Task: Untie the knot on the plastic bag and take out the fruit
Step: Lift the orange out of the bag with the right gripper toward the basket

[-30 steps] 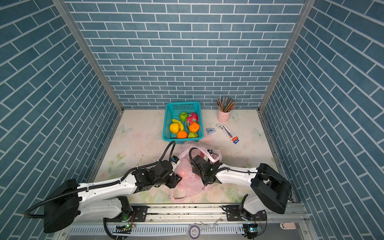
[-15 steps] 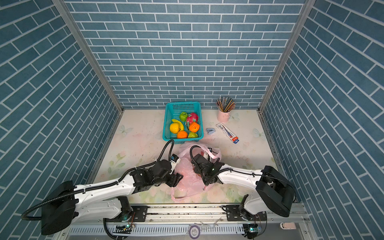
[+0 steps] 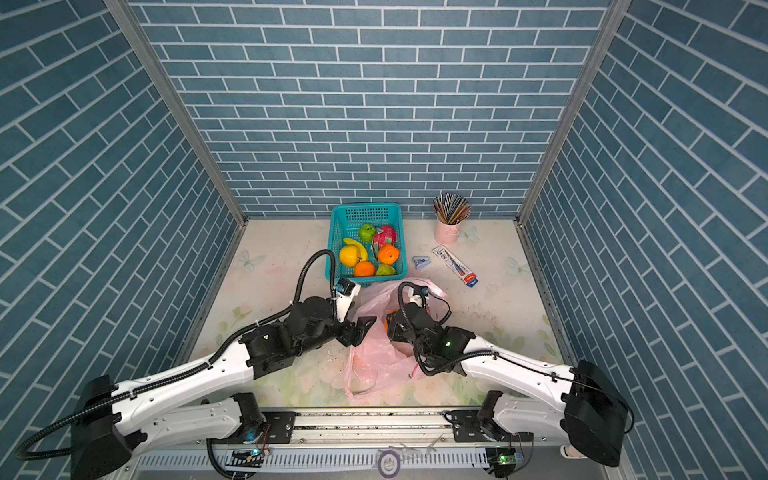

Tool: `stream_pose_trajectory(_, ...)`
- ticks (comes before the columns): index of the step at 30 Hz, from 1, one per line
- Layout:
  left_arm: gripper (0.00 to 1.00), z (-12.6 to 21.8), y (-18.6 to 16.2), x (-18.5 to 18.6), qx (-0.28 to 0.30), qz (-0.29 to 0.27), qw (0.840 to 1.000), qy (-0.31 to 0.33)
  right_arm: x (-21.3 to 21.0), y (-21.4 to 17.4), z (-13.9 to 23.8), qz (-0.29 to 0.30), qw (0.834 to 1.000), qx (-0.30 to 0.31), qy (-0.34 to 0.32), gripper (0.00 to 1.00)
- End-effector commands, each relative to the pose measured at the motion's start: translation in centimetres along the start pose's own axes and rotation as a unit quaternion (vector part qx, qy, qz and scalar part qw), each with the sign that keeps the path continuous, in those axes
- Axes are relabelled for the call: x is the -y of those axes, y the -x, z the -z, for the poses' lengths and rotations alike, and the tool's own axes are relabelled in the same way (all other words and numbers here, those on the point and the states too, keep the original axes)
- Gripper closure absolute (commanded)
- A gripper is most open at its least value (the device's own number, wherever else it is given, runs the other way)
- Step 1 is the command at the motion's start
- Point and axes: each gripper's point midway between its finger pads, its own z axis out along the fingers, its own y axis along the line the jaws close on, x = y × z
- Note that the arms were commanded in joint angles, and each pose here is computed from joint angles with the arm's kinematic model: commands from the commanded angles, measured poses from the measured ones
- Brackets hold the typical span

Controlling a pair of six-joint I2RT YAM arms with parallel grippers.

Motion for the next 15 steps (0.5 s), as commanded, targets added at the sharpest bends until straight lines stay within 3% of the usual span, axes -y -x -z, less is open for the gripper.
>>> stream_pose_trajectory(1,0.2,-0.8,2.7,0.0,0.029,-0.018,0.999,-0.001,-0.7,-0.2,0.9,0.021,0.999,-0.003,0.025,0.48)
stream_pose_trajectory(6,0.2,-1.4,5.3,0.9,0.047,-0.007,0.999,-0.021,-2.4,-0.2,2.7,0.04,0.997,-0.008,0.068,0.49)
stream_pose_trajectory(15,0.2,1.2,9.4,0.3,0.105,0.031,0.993,-0.048,-6.4,1.2,5.5,0.071,0.986,-0.006,0.153,0.49)
